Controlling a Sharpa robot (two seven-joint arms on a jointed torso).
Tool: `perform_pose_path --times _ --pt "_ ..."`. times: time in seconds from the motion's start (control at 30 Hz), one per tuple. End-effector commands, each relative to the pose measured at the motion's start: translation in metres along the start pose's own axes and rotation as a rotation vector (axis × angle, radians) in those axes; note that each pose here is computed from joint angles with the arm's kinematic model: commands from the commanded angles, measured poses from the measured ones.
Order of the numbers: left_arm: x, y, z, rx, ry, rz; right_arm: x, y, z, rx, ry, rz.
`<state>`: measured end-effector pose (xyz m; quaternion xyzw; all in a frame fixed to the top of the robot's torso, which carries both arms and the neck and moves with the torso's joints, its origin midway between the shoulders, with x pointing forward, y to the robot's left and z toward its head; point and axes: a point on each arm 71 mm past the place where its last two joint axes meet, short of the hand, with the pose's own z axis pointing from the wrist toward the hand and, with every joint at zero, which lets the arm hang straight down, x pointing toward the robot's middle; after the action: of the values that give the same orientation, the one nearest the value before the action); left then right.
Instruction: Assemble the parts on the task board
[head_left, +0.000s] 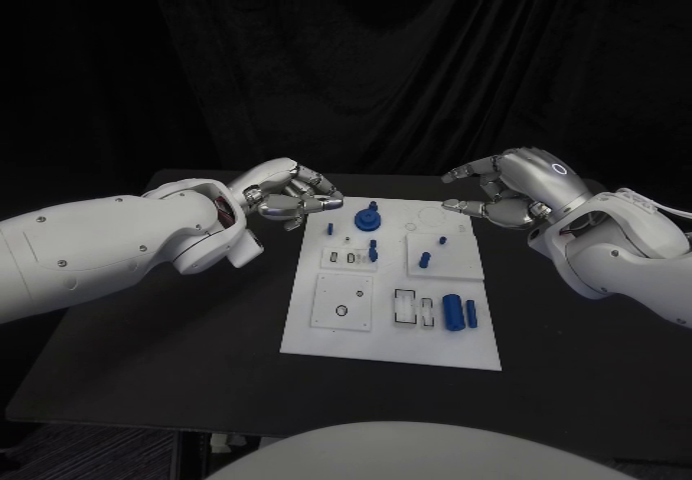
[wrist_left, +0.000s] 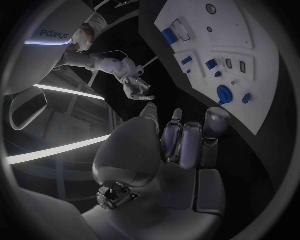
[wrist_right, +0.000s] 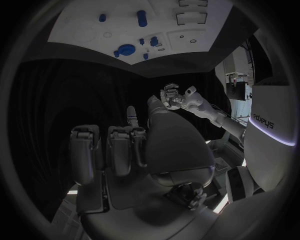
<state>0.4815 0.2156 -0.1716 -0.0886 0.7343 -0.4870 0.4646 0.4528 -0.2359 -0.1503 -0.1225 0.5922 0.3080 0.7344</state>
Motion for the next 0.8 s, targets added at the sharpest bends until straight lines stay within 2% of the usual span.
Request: perform_pose_path --times 0.03,0.13,0.33,0.6,0.8 --pt "0.0057 0.0106 0.0031 -0.226 0.141 0.086 -0.004 -0.001 -0.001 0.006 -0.027 -0.002" --pt "0.0044 0.0101 0.0079 -0.310 0.160 0.111 -0.004 -0.003 -0.002 0.008 -0.025 -0.014" --pt "0.0094 0.0039 0.0225 -0.410 0.207 0.148 -0.005 -0.007 -0.004 0.016 -0.016 -0.030" --pt "0.0271 -0.0008 0.0401 -0.559 0.362 0.214 -0.002 -0.006 -0.001 0.013 -0.005 -0.035" --pt "0.0329 -0.0019 0.0533 -0.622 0.419 0.252 -0.003 -0.008 -0.002 0.000 -0.012 -0.077"
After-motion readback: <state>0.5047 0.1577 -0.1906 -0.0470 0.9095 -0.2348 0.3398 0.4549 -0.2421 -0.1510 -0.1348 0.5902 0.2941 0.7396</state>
